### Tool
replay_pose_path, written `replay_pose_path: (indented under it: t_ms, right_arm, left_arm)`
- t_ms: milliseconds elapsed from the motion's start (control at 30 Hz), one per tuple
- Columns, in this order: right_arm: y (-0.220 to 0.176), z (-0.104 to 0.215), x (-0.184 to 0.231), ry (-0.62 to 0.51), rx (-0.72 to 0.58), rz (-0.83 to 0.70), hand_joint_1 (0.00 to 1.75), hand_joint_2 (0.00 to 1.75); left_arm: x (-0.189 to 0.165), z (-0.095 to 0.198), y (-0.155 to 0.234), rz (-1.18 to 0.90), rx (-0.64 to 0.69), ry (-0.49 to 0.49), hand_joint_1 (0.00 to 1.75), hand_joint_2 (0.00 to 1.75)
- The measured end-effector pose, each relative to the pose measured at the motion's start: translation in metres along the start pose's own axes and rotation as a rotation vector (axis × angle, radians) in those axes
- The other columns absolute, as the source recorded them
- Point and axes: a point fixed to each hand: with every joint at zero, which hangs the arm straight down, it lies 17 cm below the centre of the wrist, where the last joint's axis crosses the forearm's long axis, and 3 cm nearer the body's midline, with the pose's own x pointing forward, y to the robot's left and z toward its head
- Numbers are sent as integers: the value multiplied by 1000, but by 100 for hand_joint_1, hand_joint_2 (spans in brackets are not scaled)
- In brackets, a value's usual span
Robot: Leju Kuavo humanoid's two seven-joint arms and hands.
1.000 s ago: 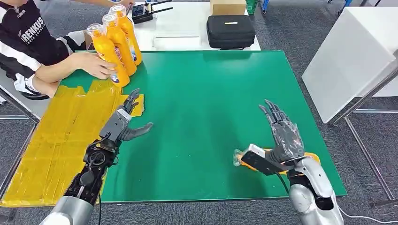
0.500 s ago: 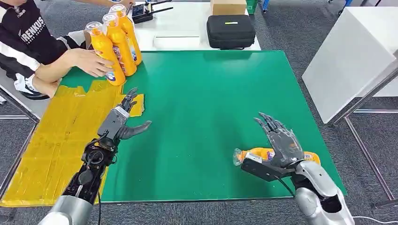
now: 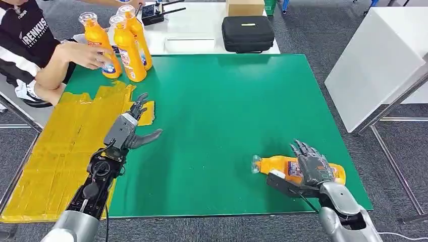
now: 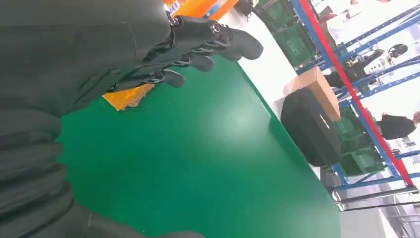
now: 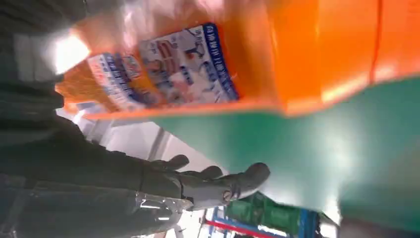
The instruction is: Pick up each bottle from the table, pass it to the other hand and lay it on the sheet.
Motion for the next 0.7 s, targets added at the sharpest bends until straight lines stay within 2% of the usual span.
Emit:
replay_pose_path:
  t_ms: [200,700]
  right_arm:
    - [20,-3,-26,81,47,14,0,175]
    - [30,-19,-54,173,77,4,0,175]
  left_arm:
    - [0,0,0,3,1,0,0,175]
    - [0,-4,-6,18,-6,6,0,175]
